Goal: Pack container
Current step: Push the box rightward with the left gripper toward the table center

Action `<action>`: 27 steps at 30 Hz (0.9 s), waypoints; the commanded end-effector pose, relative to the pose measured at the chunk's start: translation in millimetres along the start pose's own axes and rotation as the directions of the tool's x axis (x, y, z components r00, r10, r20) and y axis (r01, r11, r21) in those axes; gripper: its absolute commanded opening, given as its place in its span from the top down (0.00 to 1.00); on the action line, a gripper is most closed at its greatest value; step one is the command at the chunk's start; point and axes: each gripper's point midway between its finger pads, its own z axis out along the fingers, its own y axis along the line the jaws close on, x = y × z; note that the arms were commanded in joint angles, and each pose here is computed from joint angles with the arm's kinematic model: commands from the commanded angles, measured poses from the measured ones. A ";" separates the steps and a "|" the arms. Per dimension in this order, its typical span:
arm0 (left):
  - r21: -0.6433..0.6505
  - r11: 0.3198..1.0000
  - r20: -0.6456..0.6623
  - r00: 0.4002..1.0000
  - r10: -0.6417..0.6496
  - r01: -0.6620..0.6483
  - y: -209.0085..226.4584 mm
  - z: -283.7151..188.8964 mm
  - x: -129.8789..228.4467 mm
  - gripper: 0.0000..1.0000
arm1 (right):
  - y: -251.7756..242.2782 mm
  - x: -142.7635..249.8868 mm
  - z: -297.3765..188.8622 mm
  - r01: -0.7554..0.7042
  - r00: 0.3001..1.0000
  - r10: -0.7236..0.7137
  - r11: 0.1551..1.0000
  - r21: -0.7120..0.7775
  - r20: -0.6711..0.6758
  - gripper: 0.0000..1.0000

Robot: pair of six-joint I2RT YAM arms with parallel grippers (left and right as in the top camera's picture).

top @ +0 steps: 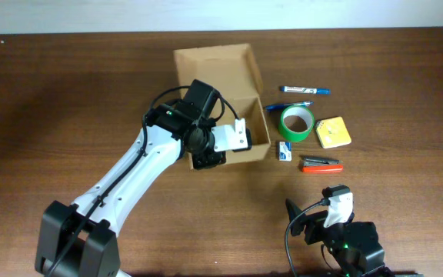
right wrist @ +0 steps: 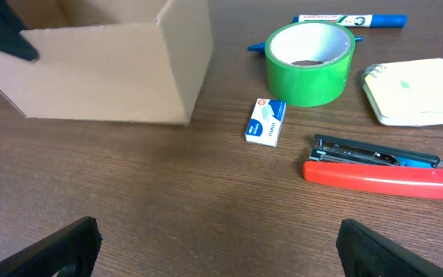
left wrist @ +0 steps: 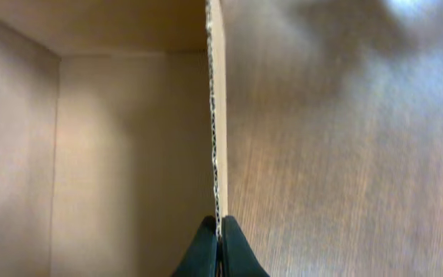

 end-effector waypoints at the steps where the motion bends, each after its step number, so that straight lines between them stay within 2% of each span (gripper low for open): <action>1: -0.009 0.990 0.064 0.988 0.141 -0.140 -0.3 -15.2 -13.6 0.99 | 1.5 0.7 0.5 0.003 1.000 -0.003 1.000 -0.008 0.005 0.01; 8: -0.025 0.996 0.056 0.994 0.092 -0.090 13.8 -22.0 4.8 0.99 | 1.5 0.7 0.5 0.003 1.000 -0.003 1.000 -0.008 0.005 0.01; 12: 0.007 0.998 0.143 0.988 0.059 -0.060 14.7 -28.5 2.1 0.98 | 1.5 0.8 0.5 0.003 1.000 -0.003 1.000 -0.008 0.005 0.01; 16: 0.033 0.994 0.220 0.971 0.095 -0.104 10.6 -33.5 -4.2 0.98 | 1.5 0.7 0.5 0.003 1.000 -0.003 1.000 -0.008 0.005 0.01; 21: 0.056 0.986 0.210 0.967 0.143 -0.158 3.6 -31.5 0.4 0.98 | 1.5 0.8 0.5 0.003 1.000 -0.003 1.000 -0.008 0.005 0.01; 27: 0.109 0.986 0.140 0.984 0.113 -0.129 -0.2 -17.2 17.2 0.98 | 1.5 0.8 0.5 0.003 1.000 -0.003 1.000 -0.008 0.005 0.01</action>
